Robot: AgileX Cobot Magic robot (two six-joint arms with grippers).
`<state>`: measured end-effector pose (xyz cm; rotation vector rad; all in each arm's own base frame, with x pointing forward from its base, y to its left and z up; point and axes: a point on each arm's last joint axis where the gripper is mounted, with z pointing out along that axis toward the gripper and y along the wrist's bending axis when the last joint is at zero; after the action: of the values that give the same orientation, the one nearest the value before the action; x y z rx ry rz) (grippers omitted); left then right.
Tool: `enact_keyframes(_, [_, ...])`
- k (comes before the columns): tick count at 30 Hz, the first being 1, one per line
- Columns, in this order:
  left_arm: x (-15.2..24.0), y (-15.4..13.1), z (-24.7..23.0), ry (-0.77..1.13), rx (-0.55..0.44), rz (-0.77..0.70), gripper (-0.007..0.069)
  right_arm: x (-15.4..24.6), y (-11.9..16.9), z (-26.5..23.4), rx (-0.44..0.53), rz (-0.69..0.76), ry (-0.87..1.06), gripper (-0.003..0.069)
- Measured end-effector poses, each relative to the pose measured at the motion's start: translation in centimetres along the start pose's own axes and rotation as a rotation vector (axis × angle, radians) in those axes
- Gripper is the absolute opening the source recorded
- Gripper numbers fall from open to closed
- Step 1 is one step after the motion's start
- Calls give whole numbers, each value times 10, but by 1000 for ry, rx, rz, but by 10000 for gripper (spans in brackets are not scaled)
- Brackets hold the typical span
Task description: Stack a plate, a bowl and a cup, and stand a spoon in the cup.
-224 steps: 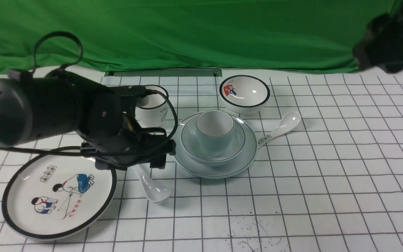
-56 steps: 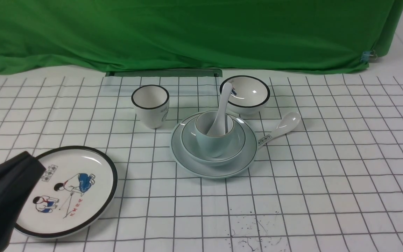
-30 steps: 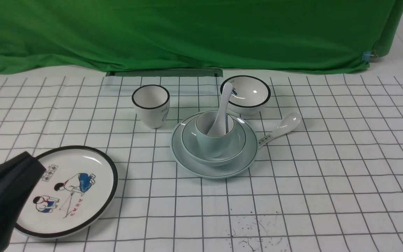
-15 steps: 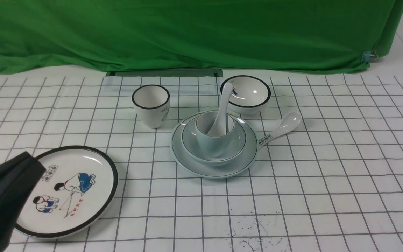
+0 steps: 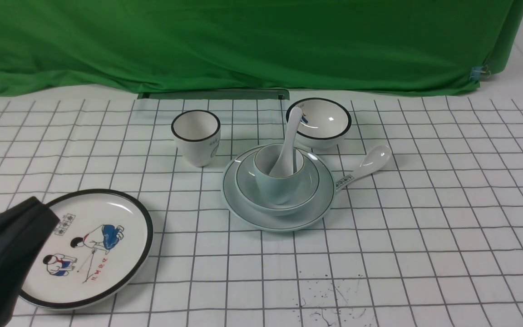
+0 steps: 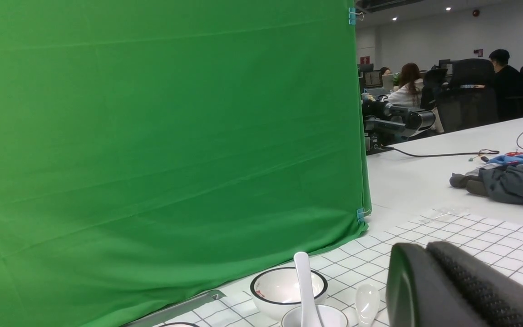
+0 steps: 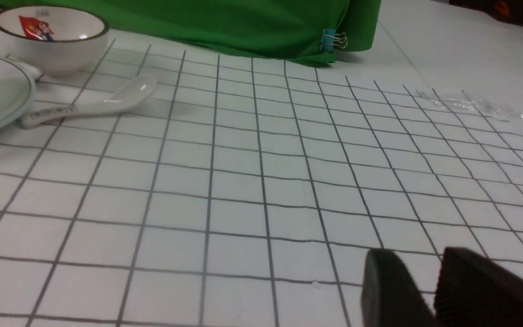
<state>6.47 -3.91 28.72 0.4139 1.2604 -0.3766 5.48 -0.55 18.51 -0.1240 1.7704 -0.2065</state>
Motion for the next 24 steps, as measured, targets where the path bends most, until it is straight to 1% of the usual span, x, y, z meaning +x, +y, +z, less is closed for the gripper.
enact_keyframes(21, [1,0,-2,-11,1,2,-31,2,0,0,-1,11,17,239])
enact_keyframes(23, [7,0,-8,-20,-20,19,-31,2,0,0,-1,11,18,239])
enact_keyframes(24, [12,2,-13,-17,-51,13,-31,2,0,0,-1,11,19,240])
